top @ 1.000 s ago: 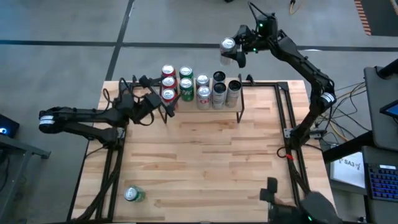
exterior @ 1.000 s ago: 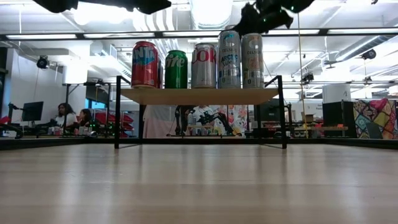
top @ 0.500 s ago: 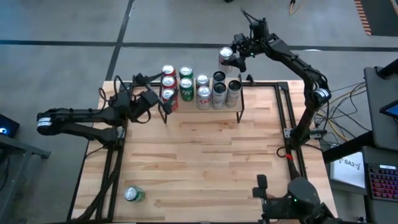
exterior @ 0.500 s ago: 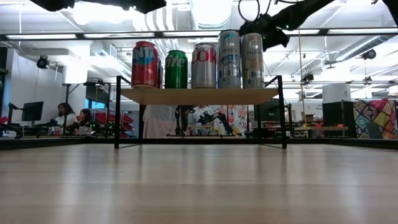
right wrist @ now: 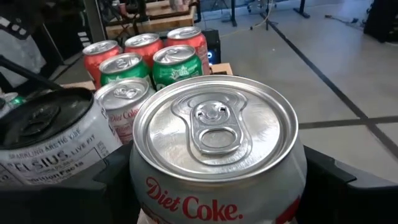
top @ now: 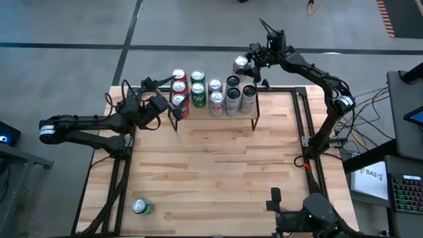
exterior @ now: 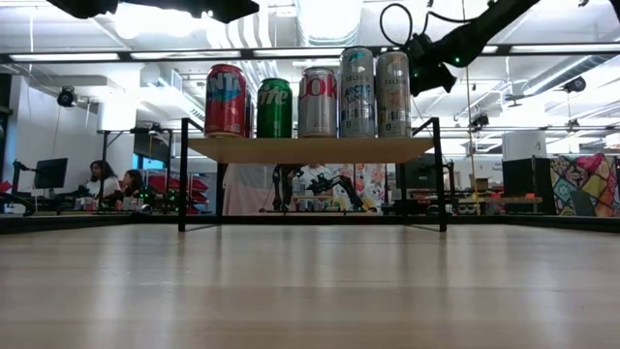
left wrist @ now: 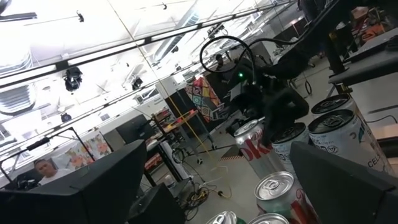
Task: Place canned beverage on shelf
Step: Put the silver soda can on the shelf aligned with the other silver soda can
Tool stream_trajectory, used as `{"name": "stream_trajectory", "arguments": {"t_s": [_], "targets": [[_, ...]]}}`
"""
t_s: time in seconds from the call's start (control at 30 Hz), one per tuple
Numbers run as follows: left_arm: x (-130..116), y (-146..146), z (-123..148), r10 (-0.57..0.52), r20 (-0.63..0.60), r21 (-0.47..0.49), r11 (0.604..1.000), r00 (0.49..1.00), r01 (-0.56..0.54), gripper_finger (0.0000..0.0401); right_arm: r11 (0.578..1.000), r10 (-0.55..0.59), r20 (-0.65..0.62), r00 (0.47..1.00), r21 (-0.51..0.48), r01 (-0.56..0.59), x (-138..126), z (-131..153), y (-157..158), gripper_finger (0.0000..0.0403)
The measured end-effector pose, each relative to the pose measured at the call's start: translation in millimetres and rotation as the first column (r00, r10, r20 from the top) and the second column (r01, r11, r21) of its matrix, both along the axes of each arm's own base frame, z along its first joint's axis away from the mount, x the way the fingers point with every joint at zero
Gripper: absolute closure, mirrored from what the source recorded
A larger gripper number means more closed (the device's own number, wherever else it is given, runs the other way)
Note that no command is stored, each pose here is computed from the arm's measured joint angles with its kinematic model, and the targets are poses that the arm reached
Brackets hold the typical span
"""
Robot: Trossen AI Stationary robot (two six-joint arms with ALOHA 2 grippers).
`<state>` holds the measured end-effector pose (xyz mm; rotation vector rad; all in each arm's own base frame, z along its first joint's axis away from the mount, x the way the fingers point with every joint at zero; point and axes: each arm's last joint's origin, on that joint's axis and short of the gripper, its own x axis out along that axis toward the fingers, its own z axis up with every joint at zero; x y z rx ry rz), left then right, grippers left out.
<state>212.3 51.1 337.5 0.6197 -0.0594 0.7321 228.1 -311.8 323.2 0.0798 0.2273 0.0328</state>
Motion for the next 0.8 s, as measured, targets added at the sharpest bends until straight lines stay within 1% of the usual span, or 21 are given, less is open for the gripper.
{"name": "stream_trajectory", "arguments": {"t_s": [0.27,0.57,0.8], "targets": [[0.1,0.2,-0.4,0.0,-0.005,-0.001,1.0,1.0,0.0,0.002,0.999,-0.005,0.052,0.999,-0.034,0.007,-4.2,-2.0,7.0,0.0116],[0.4,0.3,-1.3,0.0,-0.014,-0.003,1.0,1.0,0.0,0.002,0.999,-0.031,0.017,0.999,0.01,0.031,-6.3,-21.2,9.9,0.0116],[0.4,0.3,-1.3,0.0,-0.013,-0.002,1.0,1.0,0.0,0.002,0.999,-0.043,0.012,0.999,0.011,0.043,-6.4,-22.2,9.7,0.0116]]}}
